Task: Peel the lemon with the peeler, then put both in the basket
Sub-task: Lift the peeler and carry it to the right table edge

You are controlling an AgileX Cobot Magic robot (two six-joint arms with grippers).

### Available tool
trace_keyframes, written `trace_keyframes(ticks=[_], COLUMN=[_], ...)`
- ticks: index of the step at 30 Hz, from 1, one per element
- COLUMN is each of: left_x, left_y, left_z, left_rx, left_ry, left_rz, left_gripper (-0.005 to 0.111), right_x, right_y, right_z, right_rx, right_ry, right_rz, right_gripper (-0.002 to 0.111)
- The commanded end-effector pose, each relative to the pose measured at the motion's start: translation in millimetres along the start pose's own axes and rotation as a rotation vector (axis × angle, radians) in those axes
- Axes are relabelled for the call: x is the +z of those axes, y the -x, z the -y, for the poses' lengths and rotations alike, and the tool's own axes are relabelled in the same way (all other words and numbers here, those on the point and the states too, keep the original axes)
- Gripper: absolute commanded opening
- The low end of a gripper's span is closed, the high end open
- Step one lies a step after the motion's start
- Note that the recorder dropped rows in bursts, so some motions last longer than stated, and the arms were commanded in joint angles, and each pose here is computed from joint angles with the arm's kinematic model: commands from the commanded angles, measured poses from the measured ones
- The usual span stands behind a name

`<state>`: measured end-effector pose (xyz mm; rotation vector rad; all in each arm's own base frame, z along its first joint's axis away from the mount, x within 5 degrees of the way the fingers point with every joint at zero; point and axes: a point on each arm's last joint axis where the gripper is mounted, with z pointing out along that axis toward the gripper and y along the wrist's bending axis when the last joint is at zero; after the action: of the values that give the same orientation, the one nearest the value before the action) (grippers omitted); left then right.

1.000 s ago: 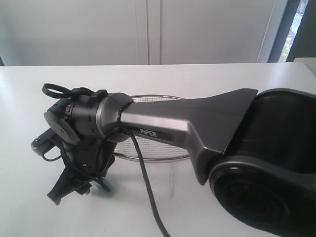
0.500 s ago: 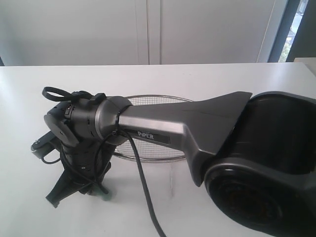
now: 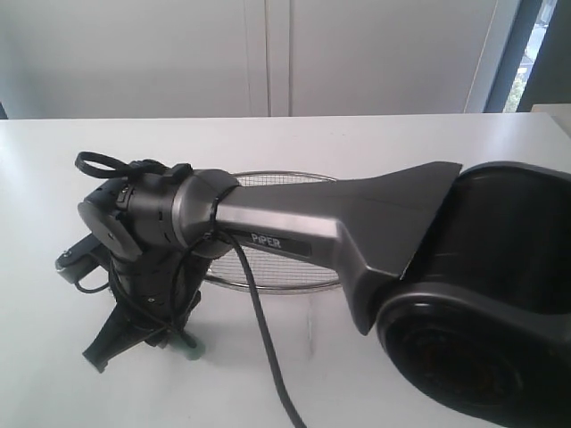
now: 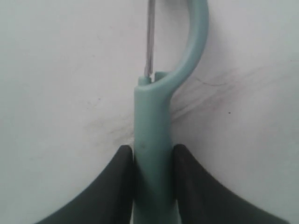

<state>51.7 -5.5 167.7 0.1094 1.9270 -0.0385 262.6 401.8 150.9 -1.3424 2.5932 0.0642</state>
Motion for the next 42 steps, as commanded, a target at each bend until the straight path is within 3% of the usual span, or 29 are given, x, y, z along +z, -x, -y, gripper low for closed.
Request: trace_keyframes(ticks=[1, 29, 42], left_x=[0.2, 0.2, 0.2], left_y=[-1.3, -1.3, -1.3], left_z=[-0.1, -0.1, -0.1], left_rx=[0.001, 0.001, 0.001], left_ry=[0.003, 0.003, 0.003], left_rz=[-0.002, -0.002, -0.002], left_gripper=[0.000, 0.000, 0.000], right_x=[-35.6, -136.7, -146.6], right_y=[4.0, -16.5, -77.8], right_z=[8.6, 18.4, 48.4], right_rx=[0.009, -0.067, -0.034], right_ry=[-0.009, -0.035, -0.105], right_rz=[0.071, 0.125, 0.043], right_gripper=[0.000, 0.000, 0.000])
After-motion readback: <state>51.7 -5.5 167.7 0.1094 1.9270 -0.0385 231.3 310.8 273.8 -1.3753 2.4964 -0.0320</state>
